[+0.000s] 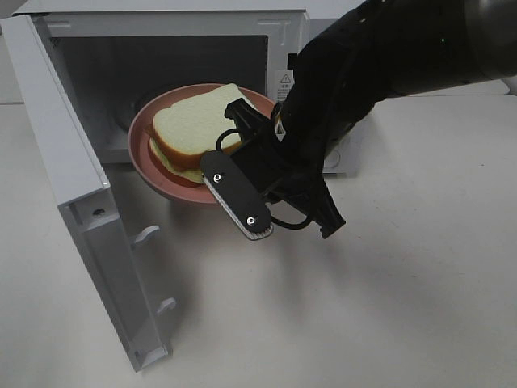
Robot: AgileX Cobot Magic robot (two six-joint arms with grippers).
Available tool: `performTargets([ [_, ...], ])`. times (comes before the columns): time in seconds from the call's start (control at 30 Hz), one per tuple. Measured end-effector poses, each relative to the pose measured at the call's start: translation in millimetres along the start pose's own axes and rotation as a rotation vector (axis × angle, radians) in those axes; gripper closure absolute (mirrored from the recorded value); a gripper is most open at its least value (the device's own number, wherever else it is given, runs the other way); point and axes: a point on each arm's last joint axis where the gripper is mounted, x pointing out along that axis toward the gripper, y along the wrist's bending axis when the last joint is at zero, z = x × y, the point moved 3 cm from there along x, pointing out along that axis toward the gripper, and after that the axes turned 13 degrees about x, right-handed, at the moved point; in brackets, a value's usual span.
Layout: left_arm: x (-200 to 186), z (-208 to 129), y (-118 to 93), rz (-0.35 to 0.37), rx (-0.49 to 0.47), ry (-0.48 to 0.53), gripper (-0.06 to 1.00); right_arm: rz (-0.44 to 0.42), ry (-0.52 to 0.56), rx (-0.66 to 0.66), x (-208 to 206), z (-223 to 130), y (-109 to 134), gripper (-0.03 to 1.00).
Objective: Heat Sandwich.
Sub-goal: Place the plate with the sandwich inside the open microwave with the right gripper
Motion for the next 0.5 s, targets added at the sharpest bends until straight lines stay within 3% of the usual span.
performTargets([
  [0.5,0,0,0,0.000,0.000,0.000,-0.02,0.042,0.015,0.013,17,6,-19,0.94],
])
